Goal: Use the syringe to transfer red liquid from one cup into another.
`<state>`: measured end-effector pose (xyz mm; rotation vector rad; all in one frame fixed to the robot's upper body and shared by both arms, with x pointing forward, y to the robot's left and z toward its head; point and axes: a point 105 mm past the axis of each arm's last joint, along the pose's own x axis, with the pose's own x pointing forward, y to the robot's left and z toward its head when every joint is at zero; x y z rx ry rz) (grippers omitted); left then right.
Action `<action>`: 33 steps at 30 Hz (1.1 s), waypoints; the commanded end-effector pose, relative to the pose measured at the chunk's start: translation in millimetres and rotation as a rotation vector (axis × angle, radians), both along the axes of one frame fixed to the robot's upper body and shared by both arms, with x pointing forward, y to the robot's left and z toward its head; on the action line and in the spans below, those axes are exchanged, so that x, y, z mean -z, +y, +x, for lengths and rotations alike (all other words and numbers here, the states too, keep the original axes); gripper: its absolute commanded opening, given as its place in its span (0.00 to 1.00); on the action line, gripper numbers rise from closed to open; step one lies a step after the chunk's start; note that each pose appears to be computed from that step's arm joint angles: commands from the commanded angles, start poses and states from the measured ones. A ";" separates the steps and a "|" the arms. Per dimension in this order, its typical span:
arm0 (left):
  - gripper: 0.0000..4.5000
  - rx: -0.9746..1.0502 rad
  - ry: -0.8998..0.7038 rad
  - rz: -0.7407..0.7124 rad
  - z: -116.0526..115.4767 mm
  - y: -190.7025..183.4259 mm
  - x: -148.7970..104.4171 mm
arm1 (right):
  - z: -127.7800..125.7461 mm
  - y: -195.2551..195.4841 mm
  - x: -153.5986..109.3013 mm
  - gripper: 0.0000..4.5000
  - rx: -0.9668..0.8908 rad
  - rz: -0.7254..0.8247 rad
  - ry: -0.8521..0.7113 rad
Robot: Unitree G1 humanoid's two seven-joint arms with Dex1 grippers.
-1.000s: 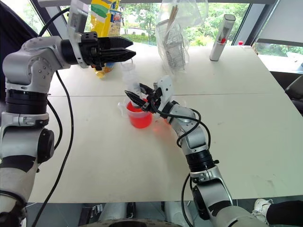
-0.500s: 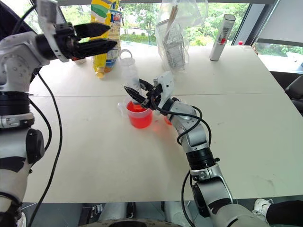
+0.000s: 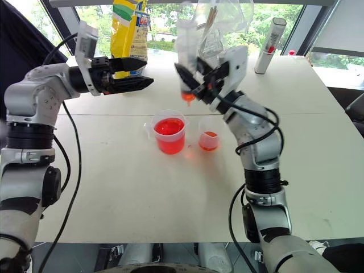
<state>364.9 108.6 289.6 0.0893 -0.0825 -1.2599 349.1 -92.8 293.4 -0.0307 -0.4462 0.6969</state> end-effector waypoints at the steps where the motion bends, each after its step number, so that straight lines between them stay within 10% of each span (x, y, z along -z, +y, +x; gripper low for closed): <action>1: 0.93 0.045 -0.081 -0.015 -1.3 -14.1 -20.2 | -16.8 -18.0 -18.5 0.31 0.046 0.010 -0.052; 13: 0.93 0.201 -0.144 -0.050 -0.2 -63.4 -45.8 | -23.6 -30.7 45.2 0.31 0.120 -0.010 0.098; 28: 0.93 0.319 -0.146 -0.082 -4.8 -124.1 -53.7 | -25.6 -24.6 54.9 0.31 0.121 -0.024 0.095; 33: 0.42 0.332 -0.134 -0.064 -4.6 -128.5 -47.0 | -25.4 -25.3 56.2 0.31 0.125 -0.031 0.096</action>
